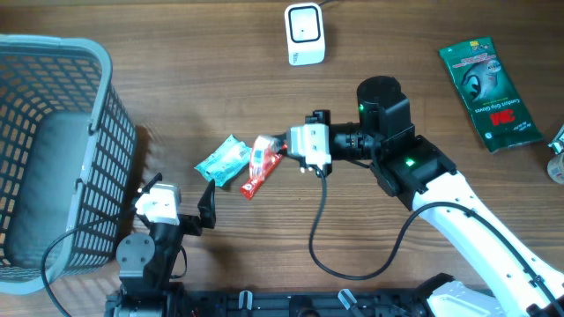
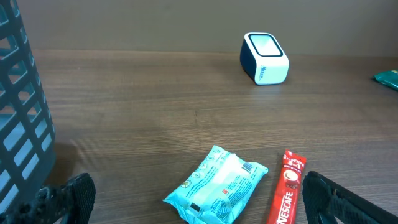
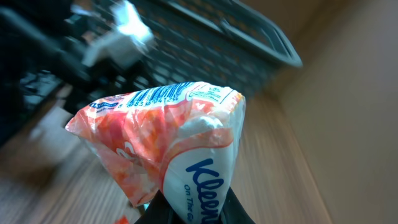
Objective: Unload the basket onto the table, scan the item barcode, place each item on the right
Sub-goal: 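Lift the tissue pack and hold it before the scanner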
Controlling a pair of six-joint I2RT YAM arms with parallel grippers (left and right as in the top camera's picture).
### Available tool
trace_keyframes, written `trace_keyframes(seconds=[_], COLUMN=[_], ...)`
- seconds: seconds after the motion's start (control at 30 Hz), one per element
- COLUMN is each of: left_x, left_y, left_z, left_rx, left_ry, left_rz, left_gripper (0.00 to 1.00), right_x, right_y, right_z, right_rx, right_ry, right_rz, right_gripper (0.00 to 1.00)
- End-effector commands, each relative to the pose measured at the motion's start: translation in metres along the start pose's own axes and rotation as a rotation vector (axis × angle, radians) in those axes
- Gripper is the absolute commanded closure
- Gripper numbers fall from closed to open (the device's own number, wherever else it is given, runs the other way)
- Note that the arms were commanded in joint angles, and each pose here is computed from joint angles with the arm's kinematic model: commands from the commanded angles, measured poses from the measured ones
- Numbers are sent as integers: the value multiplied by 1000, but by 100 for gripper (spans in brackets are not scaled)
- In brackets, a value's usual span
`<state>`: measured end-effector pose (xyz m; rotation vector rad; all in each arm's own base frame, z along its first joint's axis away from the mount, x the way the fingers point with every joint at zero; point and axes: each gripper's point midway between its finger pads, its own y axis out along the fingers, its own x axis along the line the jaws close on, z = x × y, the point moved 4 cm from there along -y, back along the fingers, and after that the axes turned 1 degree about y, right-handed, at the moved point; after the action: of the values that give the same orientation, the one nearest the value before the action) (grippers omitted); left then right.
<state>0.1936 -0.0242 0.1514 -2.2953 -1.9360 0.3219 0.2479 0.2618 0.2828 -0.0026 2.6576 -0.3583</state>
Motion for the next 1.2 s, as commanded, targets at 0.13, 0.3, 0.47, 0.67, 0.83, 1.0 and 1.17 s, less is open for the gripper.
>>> trace_keyframes(seconds=[0.13, 0.3, 0.47, 0.67, 0.83, 1.0, 1.17], left_x=[-2, -2, -2, -2, -2, -2, -2], left_y=[0, 0, 0, 0, 0, 0, 0], left_z=[1, 1, 1, 1, 1, 1, 1], left_rx=[0, 0, 0, 0, 0, 0, 0], left_ry=[-9, -9, -9, -9, -9, -9, -9], left_rz=[11, 11, 11, 11, 11, 11, 11], left_gripper=[0, 0, 0, 0, 0, 0, 0], right_x=[10, -10, -6, -34, -55, -103, -169], right_y=[0, 1, -7, -10, 17, 30, 13], right_z=[-13, 9, 52, 66, 98, 149, 209], right_rx=[-108, 46, 166, -13, -188, -541, -780], right_ry=[-53, 610, 1661, 2017, 2401, 2672, 2575], right_rz=[-94, 73, 370, 611, 560, 284, 354], right_gripper=[96, 96, 84, 95, 96, 96, 96])
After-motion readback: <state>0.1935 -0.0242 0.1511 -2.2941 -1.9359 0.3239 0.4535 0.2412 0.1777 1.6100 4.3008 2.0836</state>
